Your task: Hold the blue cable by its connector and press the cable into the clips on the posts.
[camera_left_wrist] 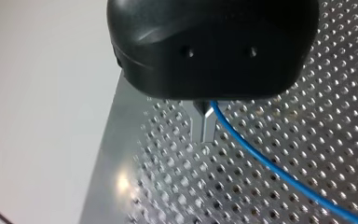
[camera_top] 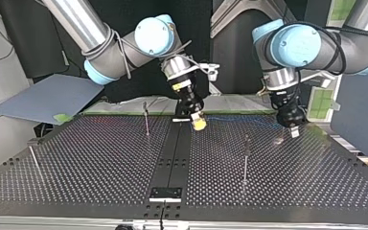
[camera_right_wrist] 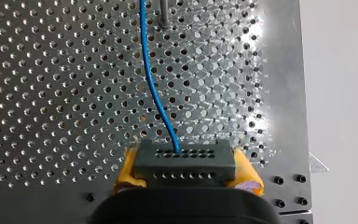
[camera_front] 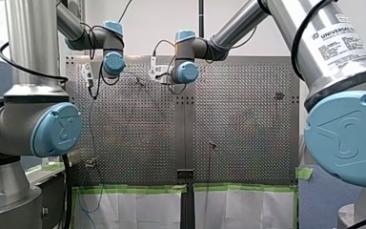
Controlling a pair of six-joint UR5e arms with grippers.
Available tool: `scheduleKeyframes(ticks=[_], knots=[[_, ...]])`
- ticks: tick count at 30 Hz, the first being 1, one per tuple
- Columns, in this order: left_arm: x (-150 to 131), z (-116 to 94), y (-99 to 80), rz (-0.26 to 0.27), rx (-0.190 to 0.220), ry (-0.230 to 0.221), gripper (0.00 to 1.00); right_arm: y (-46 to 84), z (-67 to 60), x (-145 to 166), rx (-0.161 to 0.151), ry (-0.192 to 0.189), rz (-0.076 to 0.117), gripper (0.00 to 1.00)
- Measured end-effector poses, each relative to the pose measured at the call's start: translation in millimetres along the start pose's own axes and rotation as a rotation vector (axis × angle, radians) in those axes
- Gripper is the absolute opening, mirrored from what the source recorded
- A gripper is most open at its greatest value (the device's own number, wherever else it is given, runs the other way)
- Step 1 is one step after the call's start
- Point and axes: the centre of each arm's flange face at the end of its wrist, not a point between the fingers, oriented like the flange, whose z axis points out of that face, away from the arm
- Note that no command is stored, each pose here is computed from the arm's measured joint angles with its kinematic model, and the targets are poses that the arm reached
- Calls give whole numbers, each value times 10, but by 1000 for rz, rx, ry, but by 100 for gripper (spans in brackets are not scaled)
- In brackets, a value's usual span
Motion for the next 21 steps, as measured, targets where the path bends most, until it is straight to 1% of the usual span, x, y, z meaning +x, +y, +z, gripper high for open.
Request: scheduleKeyframes(ticks=[4,7,10,13,17,21], knots=[[-221,-122,-114,23,6,-16,0,37,12,6,-6,-1,-1,0],[-355,-261,-178,44,24,-19,0,70,20,7,-11,-2,-1,0],[-453,-404,-246,51,58,-22,0,113,32,13,-18,-3,-1,0],[-428,-491,-333,51,91,-10,0,168,54,37,-26,0,-1,0],[-282,-569,-488,50,145,24,0,239,89,91,-37,2,-1,0],[-164,-579,-591,44,187,43,0,290,112,126,-43,2,-1,0]])
